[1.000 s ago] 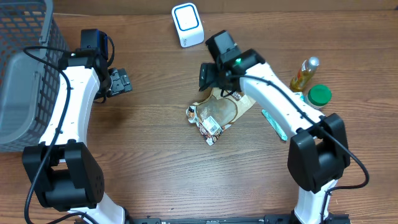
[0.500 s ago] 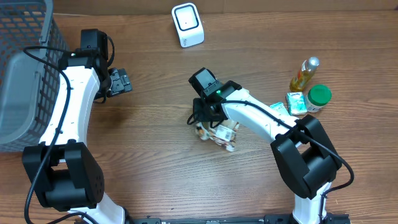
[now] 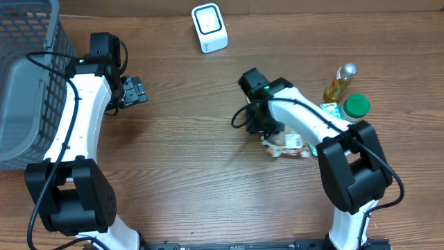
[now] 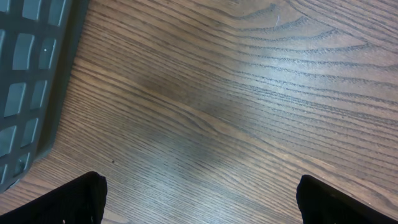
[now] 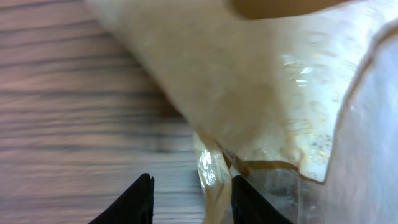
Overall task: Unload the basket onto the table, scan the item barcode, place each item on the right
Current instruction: 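Lower the Pantree bag onto the table beside the wipes pack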
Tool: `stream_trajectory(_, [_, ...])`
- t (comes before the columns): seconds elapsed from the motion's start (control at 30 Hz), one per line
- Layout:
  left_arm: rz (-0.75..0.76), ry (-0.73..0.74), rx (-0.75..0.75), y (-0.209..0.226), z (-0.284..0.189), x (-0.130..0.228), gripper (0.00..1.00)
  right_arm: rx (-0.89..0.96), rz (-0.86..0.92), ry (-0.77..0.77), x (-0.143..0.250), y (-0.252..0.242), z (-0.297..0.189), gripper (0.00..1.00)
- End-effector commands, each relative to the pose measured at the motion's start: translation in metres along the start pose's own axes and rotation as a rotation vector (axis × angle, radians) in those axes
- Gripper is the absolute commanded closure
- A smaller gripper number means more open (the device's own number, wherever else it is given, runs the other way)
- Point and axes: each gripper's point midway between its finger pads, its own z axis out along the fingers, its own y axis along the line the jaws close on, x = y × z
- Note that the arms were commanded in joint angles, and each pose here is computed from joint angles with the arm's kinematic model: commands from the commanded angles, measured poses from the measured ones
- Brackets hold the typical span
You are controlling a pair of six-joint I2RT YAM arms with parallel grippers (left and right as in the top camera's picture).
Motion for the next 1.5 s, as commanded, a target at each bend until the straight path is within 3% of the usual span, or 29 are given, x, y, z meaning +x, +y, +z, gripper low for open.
stream_trajectory(0.0, [-0.002, -0.023, -0.006, 0.002, -0.005, -0.007, 0.0, 0.079, 0.043, -0.013, -0.01, -0.032, 0.003, 0.59])
stream_trajectory(0.57, [-0.002, -0.023, -0.007, 0.002, -0.005, -0.007, 0.0, -0.152, 0.05, 0.028, -0.009, 0.009, 0.002, 0.48])
stream_trajectory(0.67, [-0.003, -0.024, -0.007, 0.002, -0.005, -0.007, 0.0, -0.13, 0.051, 0.014, -0.012, 0.005, 0.002, 0.38])
stream_trajectory(0.97, [-0.002, -0.023, -0.007, 0.002, -0.005, -0.007, 0.0, -0.1, 0.035, -0.082, -0.031, -0.002, -0.031, 0.31])
stream_trajectory(1.03, [-0.002, -0.024, -0.006, 0.002, -0.005, -0.007, 0.0, -0.114, 0.035, -0.111, -0.036, 0.0, -0.044, 0.26])
stream_trajectory(1.2, [-0.002, -0.024, -0.006, 0.002, -0.005, -0.007, 0.0, -0.124, 0.038, -0.134, -0.04, 0.0, -0.05, 0.0])
stream_trajectory(1.47, [-0.002, -0.023, -0.007, 0.002, -0.005, -0.007, 0.0, -0.125, 0.038, -0.133, -0.04, 0.0, -0.05, 0.0])
